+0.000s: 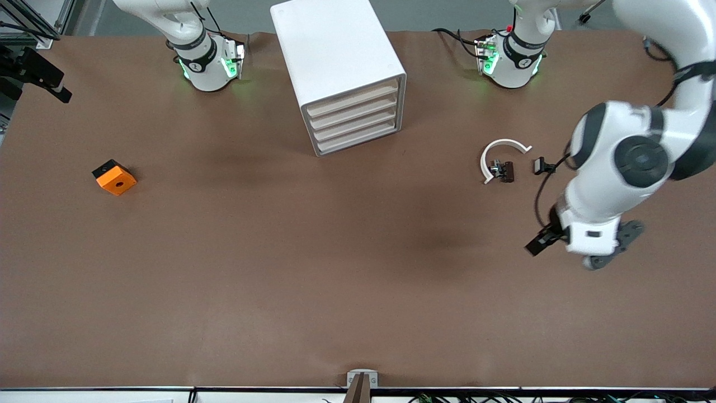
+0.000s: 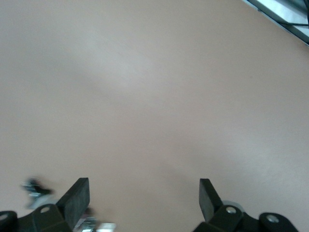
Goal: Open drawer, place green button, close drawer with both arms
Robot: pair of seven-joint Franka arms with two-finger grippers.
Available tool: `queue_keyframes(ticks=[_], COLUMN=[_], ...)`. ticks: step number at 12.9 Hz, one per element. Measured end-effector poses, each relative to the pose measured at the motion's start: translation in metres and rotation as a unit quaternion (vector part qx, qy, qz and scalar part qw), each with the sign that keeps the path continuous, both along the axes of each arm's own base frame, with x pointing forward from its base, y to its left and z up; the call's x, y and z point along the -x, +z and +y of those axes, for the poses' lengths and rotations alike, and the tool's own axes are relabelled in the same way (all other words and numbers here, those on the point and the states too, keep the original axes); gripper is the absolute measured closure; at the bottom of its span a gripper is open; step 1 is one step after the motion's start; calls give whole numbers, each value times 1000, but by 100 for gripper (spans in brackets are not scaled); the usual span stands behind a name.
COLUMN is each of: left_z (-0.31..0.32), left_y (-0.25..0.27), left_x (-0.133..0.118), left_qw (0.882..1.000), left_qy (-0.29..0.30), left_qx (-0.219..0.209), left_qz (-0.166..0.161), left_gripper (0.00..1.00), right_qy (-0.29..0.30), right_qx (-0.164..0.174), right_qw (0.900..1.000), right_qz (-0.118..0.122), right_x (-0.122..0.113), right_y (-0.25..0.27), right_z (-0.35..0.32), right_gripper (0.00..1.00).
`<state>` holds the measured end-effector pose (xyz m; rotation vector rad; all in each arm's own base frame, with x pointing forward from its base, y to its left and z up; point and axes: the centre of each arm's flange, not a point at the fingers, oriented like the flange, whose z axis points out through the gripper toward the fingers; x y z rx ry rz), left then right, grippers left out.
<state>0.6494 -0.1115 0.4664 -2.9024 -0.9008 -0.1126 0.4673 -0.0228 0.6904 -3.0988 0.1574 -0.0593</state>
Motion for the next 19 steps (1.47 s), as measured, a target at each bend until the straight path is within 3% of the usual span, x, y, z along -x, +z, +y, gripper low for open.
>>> queue_keyframes(ticks=[3, 8, 10, 12, 15, 19], left_z=[28, 63, 80, 76, 72, 71], left_y=[66, 141, 152, 151, 158, 188], left_x=[20, 53, 64, 69, 73, 97], left_qw=[998, 989, 984, 981, 979, 968], left_qy=[-44, -135, -163, -182, -192, -240], left_qx=[-18, -33, -28, 9, 30, 31], left_qz=[27, 43, 59, 73, 68, 64], left_gripper=[0, 0, 0, 0, 0, 0], right_qy=[0, 0, 0, 0, 0, 0], right_qx=[0, 0, 0, 0, 0, 0], right_qw=[1000, 1000, 1000, 1000, 1000, 1000], right_qz=[0, 0, 0, 0, 0, -1], right_x=[0, -1, -1, -1, -1, -1], right_y=[0, 0, 0, 0, 0, 0], right_z=[0, 0, 0, 0, 0, 0], right_gripper=[0, 0, 0, 0, 0, 0])
